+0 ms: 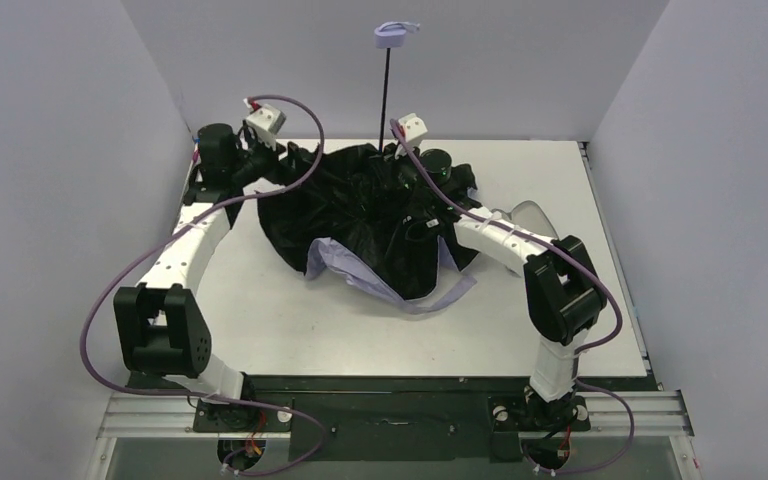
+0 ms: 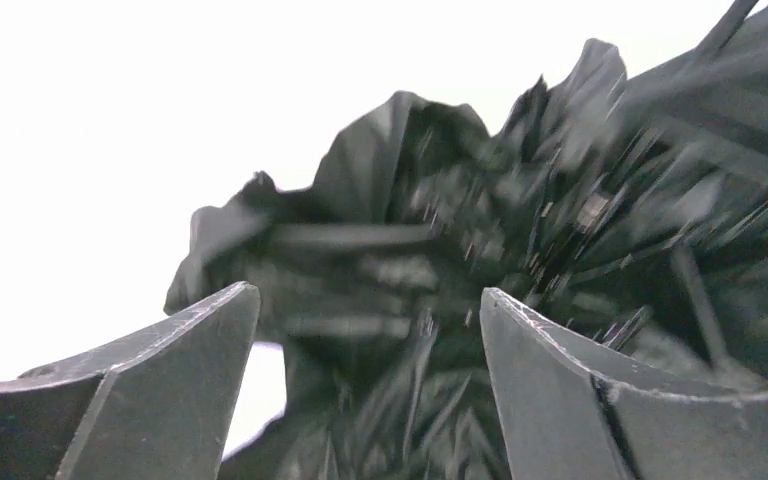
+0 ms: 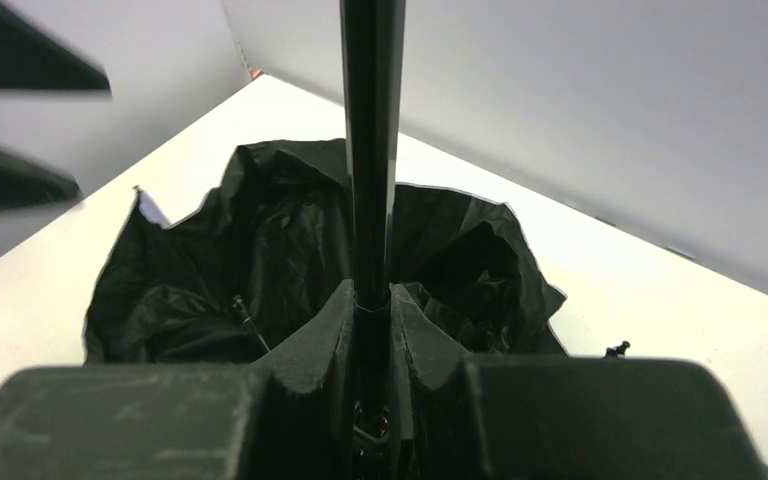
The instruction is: Open the umbrella
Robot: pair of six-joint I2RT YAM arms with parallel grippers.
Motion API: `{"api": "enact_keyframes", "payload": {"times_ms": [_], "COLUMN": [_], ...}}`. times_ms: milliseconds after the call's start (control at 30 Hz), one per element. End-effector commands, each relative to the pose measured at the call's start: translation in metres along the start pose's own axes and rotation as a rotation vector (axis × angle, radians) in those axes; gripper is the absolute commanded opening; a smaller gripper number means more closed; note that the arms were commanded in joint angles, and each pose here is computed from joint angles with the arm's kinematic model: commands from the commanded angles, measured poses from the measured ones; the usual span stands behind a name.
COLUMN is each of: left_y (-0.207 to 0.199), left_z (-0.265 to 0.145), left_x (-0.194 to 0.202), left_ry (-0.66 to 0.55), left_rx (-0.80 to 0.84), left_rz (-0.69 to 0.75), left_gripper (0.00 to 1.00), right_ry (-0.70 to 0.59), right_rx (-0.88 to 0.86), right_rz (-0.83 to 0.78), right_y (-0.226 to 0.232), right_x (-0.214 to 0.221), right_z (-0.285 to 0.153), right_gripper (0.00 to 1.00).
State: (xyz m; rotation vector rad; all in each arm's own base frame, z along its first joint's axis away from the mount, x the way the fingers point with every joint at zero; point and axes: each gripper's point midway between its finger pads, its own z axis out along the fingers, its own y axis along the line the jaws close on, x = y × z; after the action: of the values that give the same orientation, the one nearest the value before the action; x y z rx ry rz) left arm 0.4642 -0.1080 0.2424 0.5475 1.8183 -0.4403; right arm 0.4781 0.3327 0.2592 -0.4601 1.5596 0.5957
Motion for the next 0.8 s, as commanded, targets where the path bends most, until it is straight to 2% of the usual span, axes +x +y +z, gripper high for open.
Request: {"api": "enact_keyframes", "payload": {"times_ms": [0, 67, 167, 200, 333, 400, 567, 767], "left_y": [-0.035, -0.050, -0.066, -0.071, -0.082, -0.095, -0.128, -0.141], "left_z": [-0.015, -0.010, 0.010, 0.014, 0.040, 0.047, 0.065, 0.084], "left_x": [-0.090, -0.093, -0.084, -0.083, -0.055, -0.050, -0.029, 0.036], "left_ry": [-0.217, -0.211, -0.164, -0.145, -0.083, -0.070, -0.002, 0.125], "left_rx": [0.177, 0.293, 0.426, 0.448, 0.522, 0.568, 0.629, 0.591], "left_rz": [-0.063, -0.110, -0.248, -0.324, -0.562, -0.635, -0.679, -0.778], "left_gripper": [0.81, 0.77, 0.57, 0.47, 0.31, 0.28, 0.26, 0.24], "right_ry": [-0.196, -0.200, -0.211, -0.216, -0.226, -0.225, -0.215, -0.209], "right_rx": [-0.001, -0.003, -0.007, -0.007, -0.006, -0.004, 0.002, 0.012], "right_rz": [-0.023, -0.018, -0.005, -0.003, 0.005, 0.007, 0.012, -0.001], "right_y": [0.007, 0.008, 0.010, 0.011, 0.012, 0.012, 0.011, 0.009], "right_x": [-0.069, -0.071, -0.077, -0.079, -0.085, -0.085, -0.081, -0.078], "right_z": [0.002, 0.002, 0.003, 0.004, 0.004, 0.005, 0.008, 0.011], "right_gripper": [0.00, 0.00, 0.00, 0.00, 0.00, 0.00, 0.00, 0.00]}}
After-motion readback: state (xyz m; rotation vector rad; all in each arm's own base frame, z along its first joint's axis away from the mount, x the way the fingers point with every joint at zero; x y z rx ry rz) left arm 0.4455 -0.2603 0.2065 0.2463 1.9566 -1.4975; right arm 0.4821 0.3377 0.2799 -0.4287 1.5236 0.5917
